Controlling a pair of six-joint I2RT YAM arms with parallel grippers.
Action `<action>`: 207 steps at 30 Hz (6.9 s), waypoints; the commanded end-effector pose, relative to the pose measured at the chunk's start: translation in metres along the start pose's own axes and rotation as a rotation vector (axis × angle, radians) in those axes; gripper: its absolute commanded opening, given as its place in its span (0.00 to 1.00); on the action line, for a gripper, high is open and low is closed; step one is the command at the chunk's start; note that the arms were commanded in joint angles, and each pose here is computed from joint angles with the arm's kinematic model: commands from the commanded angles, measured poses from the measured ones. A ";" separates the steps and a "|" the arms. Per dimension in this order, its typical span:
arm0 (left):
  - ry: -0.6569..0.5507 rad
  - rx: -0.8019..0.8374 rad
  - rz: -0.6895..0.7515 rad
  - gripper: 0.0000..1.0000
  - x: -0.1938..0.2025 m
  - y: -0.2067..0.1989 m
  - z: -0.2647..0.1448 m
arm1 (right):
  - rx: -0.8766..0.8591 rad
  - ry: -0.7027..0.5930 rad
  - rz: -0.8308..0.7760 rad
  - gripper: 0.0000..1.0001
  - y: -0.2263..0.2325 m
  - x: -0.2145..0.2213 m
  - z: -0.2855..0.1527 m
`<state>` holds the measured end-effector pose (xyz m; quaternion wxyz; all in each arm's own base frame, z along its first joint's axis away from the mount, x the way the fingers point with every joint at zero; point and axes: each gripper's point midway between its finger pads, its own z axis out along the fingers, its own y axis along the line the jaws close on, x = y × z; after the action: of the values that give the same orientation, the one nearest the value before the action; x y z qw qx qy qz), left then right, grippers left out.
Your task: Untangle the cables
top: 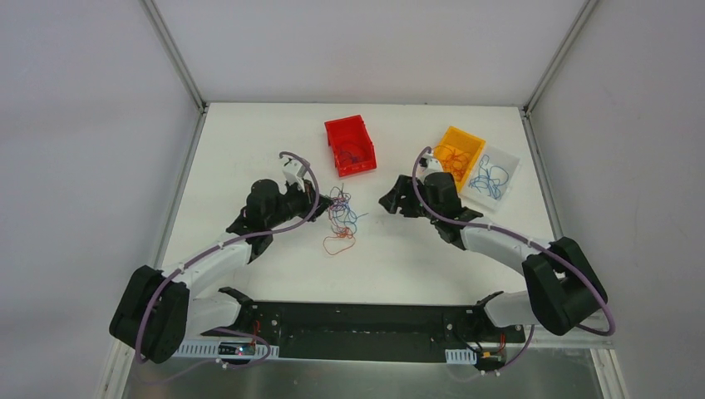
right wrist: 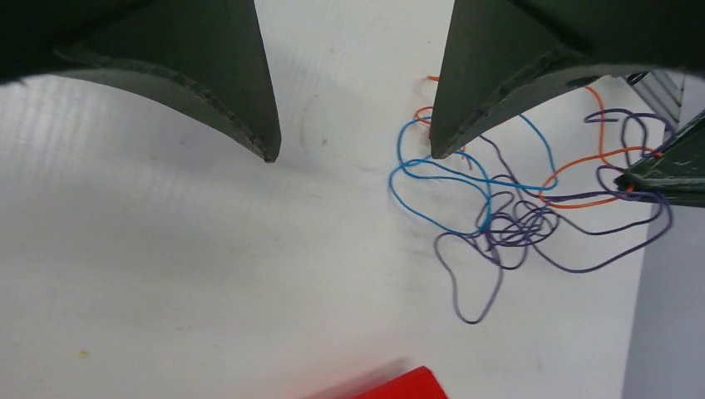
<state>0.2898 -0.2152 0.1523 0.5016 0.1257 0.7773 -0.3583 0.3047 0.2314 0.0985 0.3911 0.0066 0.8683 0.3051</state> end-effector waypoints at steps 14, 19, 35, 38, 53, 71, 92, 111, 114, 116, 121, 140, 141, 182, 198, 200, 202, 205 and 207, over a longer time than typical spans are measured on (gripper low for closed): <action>-0.075 0.253 0.052 0.05 -0.015 -0.046 -0.005 | -0.378 -0.074 -0.229 0.60 0.100 0.001 -0.015; -0.088 0.248 0.061 0.05 -0.017 -0.046 -0.007 | -0.389 -0.056 -0.260 0.56 0.104 0.010 -0.012; -0.079 0.265 0.053 0.06 -0.016 -0.048 -0.005 | -0.373 0.033 -0.286 0.48 0.112 0.037 0.023; -0.083 0.253 0.052 0.06 -0.015 -0.046 -0.005 | -0.358 0.050 -0.303 0.46 0.113 0.042 0.031; -0.142 -0.158 0.026 0.00 -0.023 0.021 -0.017 | -0.179 -0.087 -0.274 0.00 0.086 0.023 0.029; -0.135 -0.779 -0.062 0.00 -0.011 0.117 -0.067 | 0.424 -0.540 0.110 0.00 -0.064 -0.087 -0.070; -0.053 -0.863 -0.062 0.53 -0.007 0.126 -0.067 | 0.456 -0.673 0.195 0.00 -0.062 -0.137 -0.195; 0.000 0.048 0.290 0.82 -0.016 -0.051 0.039 | 0.084 -0.331 0.029 0.00 0.064 -0.178 -0.186; -0.016 0.048 0.276 0.82 -0.022 -0.054 0.055 | 0.030 -0.336 0.019 0.00 0.084 -0.192 -0.196; -0.035 0.066 0.265 0.82 -0.026 -0.058 0.066 | -0.016 -0.328 0.008 0.00 0.100 -0.200 -0.203; -0.067 0.133 0.220 0.79 -0.038 -0.077 0.090 | -0.103 -0.313 -0.030 0.00 0.131 -0.216 -0.218; -0.143 0.288 0.237 0.74 -0.048 -0.129 0.115 | -0.226 -0.334 -0.041 0.00 0.190 -0.257 -0.235; -0.156 0.258 0.231 0.74 -0.049 -0.124 0.112 | -0.220 -0.339 -0.040 0.00 0.189 -0.259 -0.235; 0.053 -0.398 0.209 0.22 0.004 0.010 0.091 | 0.035 -0.860 0.025 0.00 0.169 -0.359 -0.362; 0.145 -0.750 -0.068 0.00 0.039 0.112 -0.012 | 0.323 -0.877 0.042 0.00 0.102 -0.336 -0.355; 0.129 -0.779 -0.126 0.00 0.042 0.124 -0.023 | 0.407 -0.905 0.045 0.00 0.088 -0.336 -0.364; 0.117 -0.814 -0.169 0.00 0.042 0.135 -0.034 | 0.509 -0.936 0.046 0.00 0.071 -0.335 -0.375; 0.111 -0.852 -0.189 0.00 0.038 0.144 -0.046 | 0.624 -0.948 0.041 0.00 0.051 -0.328 -0.383; 0.107 -0.813 -0.175 0.01 0.032 0.139 -0.044 | 0.618 -0.912 0.032 0.00 0.046 -0.318 -0.373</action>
<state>0.3336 -0.1067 0.0801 0.4556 -0.1117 0.8805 -0.0677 0.2873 0.0355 0.5088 0.6686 0.2134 0.7102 0.0553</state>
